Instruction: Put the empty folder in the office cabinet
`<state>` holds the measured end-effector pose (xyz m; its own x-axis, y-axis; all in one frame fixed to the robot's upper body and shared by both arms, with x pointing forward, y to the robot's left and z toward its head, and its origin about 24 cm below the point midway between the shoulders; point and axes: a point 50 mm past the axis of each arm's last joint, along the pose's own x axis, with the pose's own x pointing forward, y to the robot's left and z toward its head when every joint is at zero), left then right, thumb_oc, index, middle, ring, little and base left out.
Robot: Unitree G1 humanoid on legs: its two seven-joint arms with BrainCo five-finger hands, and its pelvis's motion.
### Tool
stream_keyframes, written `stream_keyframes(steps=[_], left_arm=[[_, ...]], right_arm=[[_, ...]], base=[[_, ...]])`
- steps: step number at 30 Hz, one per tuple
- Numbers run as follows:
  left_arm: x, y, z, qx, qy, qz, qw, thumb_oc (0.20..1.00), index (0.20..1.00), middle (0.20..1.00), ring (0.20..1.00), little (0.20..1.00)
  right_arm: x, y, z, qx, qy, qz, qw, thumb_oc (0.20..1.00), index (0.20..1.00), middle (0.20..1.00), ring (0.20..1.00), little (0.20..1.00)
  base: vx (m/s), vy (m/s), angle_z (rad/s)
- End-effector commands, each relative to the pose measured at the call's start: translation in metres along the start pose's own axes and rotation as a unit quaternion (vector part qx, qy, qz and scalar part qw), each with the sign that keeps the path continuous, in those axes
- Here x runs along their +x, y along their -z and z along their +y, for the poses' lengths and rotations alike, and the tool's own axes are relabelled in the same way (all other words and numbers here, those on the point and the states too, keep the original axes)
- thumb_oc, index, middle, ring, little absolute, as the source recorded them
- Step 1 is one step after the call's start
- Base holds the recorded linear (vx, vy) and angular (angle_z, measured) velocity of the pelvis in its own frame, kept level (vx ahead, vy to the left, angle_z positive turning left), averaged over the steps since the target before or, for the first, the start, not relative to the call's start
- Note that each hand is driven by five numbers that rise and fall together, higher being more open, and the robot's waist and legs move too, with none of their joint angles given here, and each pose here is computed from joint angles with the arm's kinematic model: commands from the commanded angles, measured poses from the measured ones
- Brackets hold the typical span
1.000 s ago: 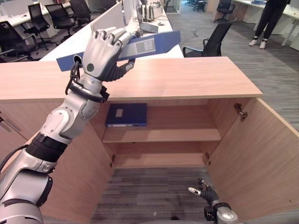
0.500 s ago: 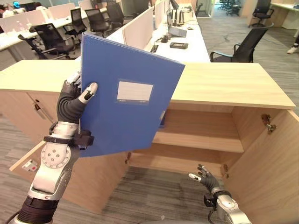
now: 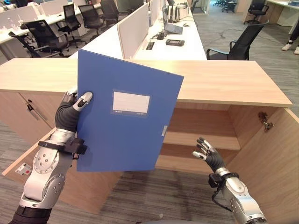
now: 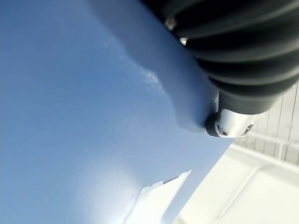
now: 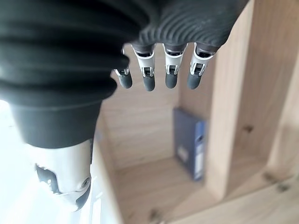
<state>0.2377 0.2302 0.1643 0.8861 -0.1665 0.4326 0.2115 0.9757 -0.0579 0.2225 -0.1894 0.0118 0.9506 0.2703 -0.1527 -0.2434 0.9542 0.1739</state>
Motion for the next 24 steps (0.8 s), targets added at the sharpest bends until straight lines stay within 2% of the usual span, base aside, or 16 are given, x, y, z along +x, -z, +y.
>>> stream_keyframes(steps=[1, 12, 19, 24], left_arm=[[0.023, -0.022, -0.005, 0.002, 0.042, -0.063, 0.997, 0.2, 0.2, 0.2, 0.2, 0.2], [0.036, -0.01, -0.028, -0.016, 0.091, -0.057, 0.994, 0.2, 0.2, 0.2, 0.2, 0.2], [0.039, -0.007, -0.038, -0.023, 0.113, -0.056, 0.992, 0.2, 0.2, 0.2, 0.2, 0.2], [0.039, -0.004, -0.044, -0.029, 0.121, -0.054, 0.991, 0.2, 0.2, 0.2, 0.2, 0.2]], right_arm=[[0.018, -0.034, 0.02, 0.055, -0.091, -0.084, 0.991, 1.0, 1.0, 1.0, 1.0, 1.0], [0.031, -0.056, 0.067, 0.123, -0.218, -0.115, 0.961, 1.0, 1.0, 1.0, 1.0, 1.0], [0.032, -0.065, 0.089, 0.122, -0.273, -0.12, 0.947, 1.0, 1.0, 1.0, 1.0, 1.0], [0.035, -0.065, 0.097, 0.131, -0.282, -0.119, 0.943, 1.0, 1.0, 1.0, 1.0, 1.0]], base=[[-0.04, -0.001, -0.03], [-0.01, 0.0, -0.03], [-0.02, -0.002, 0.0], [0.0, 0.0, 0.0]])
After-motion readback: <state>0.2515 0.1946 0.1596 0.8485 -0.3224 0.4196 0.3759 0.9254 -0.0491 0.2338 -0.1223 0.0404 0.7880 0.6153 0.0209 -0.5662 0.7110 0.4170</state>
